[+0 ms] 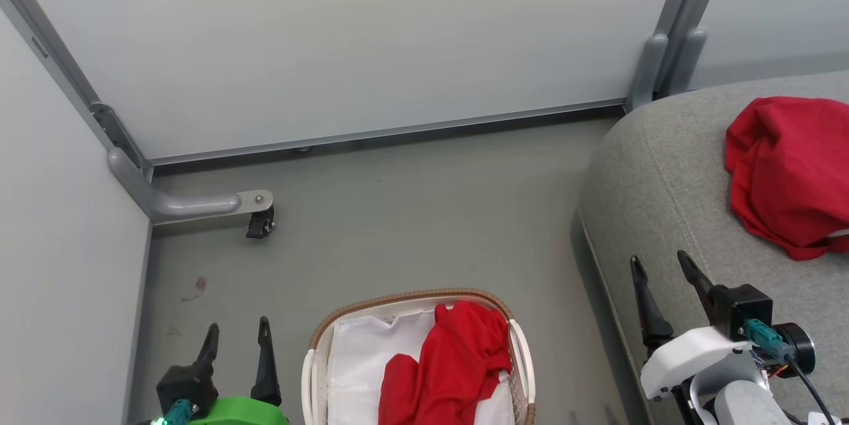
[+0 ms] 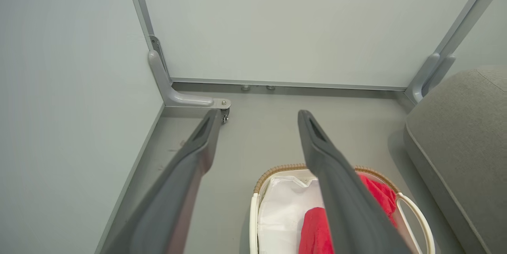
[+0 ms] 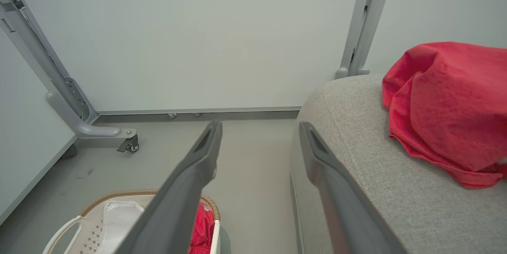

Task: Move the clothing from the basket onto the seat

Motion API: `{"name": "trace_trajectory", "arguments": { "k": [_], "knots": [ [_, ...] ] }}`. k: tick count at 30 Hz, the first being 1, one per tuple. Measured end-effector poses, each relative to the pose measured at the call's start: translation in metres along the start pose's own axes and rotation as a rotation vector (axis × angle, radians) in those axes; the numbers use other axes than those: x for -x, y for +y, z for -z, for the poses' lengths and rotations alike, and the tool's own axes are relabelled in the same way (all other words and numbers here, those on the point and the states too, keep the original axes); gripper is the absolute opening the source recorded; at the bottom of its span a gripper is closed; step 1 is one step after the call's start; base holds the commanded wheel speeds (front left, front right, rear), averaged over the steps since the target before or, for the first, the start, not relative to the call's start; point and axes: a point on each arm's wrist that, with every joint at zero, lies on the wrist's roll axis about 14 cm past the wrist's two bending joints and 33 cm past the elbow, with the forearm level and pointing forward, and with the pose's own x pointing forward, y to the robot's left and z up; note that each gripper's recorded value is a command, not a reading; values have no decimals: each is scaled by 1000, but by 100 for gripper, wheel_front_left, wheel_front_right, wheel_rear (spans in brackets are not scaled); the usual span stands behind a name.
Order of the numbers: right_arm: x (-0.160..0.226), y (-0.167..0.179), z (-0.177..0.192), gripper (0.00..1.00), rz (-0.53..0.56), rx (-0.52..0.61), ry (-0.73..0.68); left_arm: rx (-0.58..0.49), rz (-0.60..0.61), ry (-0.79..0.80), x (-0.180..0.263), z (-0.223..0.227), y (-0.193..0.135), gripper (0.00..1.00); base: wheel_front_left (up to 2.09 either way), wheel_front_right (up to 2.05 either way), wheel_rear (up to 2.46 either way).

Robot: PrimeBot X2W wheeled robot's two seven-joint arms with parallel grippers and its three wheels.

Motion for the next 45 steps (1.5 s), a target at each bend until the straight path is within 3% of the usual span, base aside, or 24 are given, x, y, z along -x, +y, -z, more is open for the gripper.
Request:
{"name": "trace_trajectory", "arguments": {
  "k": [8, 16, 25, 35, 45],
  "knots": [
    [-4, 0, 2, 100, 1, -13, 3, 12, 49, 29, -6, 8, -15, 100, 0, 0, 0],
    [-40, 5, -21, 100, -27, -4, -71, 65, 151, 67, -44, 15, -45, 100, 0, 0, 0],
    [-87, 8, -37, 100, -60, -22, -150, 53, 291, 165, -104, 46, -86, 100, 0, 0, 0],
    [-122, -1, -15, 100, -60, -39, -142, 35, 399, 358, -146, 122, -116, 100, 0, 0, 0],
    [-138, -21, 21, 100, -26, -54, -90, 23, 449, 599, -140, 215, -125, 100, 0, 0, 0]
  ]
}}
